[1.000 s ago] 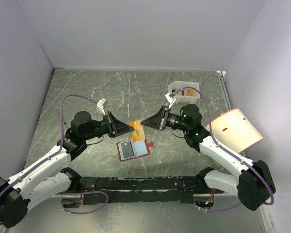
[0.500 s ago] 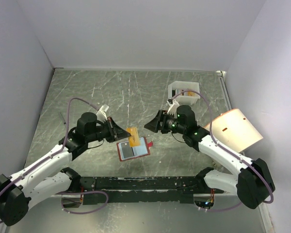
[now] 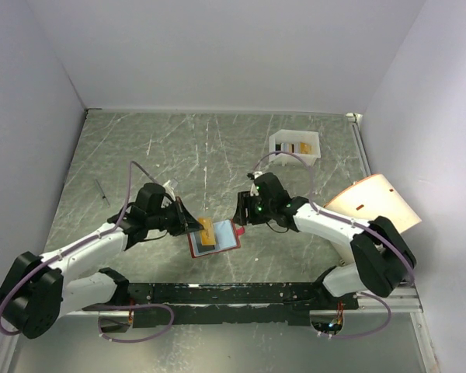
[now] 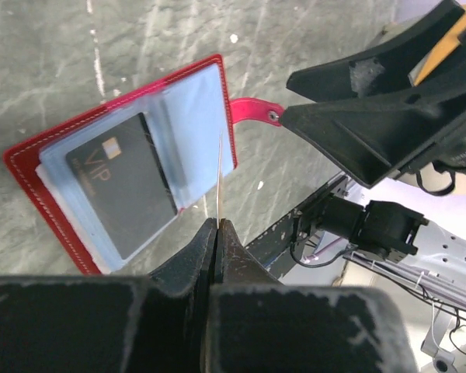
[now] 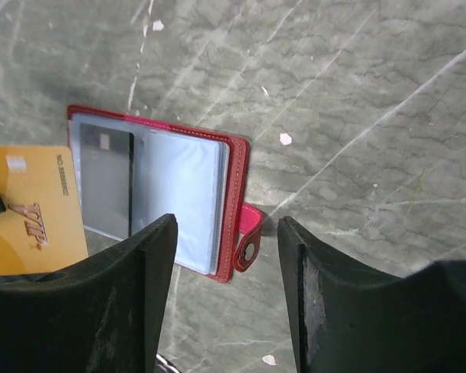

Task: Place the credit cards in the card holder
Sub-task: Insert the credit card into the card holder.

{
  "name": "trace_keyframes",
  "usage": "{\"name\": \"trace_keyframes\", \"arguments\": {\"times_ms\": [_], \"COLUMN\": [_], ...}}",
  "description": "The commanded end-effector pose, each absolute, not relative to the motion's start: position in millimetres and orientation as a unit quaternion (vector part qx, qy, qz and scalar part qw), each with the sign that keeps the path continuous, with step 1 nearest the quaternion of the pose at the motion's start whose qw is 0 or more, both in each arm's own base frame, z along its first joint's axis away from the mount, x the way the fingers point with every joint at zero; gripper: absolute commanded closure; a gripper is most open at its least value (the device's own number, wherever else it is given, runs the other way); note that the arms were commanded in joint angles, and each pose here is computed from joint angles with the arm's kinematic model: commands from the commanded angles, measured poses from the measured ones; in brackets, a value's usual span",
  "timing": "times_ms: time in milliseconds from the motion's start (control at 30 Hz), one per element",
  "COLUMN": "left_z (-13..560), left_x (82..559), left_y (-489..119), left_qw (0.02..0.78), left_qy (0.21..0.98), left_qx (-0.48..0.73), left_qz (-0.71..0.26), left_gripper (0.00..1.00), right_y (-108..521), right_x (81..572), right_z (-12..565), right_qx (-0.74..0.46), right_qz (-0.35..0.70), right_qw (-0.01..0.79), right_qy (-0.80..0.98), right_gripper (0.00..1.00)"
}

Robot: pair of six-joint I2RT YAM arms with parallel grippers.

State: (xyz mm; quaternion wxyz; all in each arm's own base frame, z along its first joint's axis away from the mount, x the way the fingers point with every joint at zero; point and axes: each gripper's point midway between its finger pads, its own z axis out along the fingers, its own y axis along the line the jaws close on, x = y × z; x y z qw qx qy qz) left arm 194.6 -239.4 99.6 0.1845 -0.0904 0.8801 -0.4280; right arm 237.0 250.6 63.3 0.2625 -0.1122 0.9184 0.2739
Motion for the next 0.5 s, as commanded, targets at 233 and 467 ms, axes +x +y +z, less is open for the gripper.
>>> {"name": "trace_keyframes", "arguments": {"times_ms": [233, 467], "left_z": [75, 64], "left_x": [197, 193], "left_y": [-237, -242], "left_qw": [0.168, 0.148], "left_qy": [0.884, 0.882], "left_qx": [-0.066, -0.056], "left_qz": [-0.432, -0.445], "left_gripper": [0.93, 0.93], "right_y": [244, 243], "right_x": [229, 226], "right_z": [37, 34], "right_qx": [-0.146, -0.14], "right_qz": [0.198, 0.199], "right_qw": [0.251, 0.249], "right_qy": [0.936, 0.938], "right_gripper": [0.66, 0.77]}}
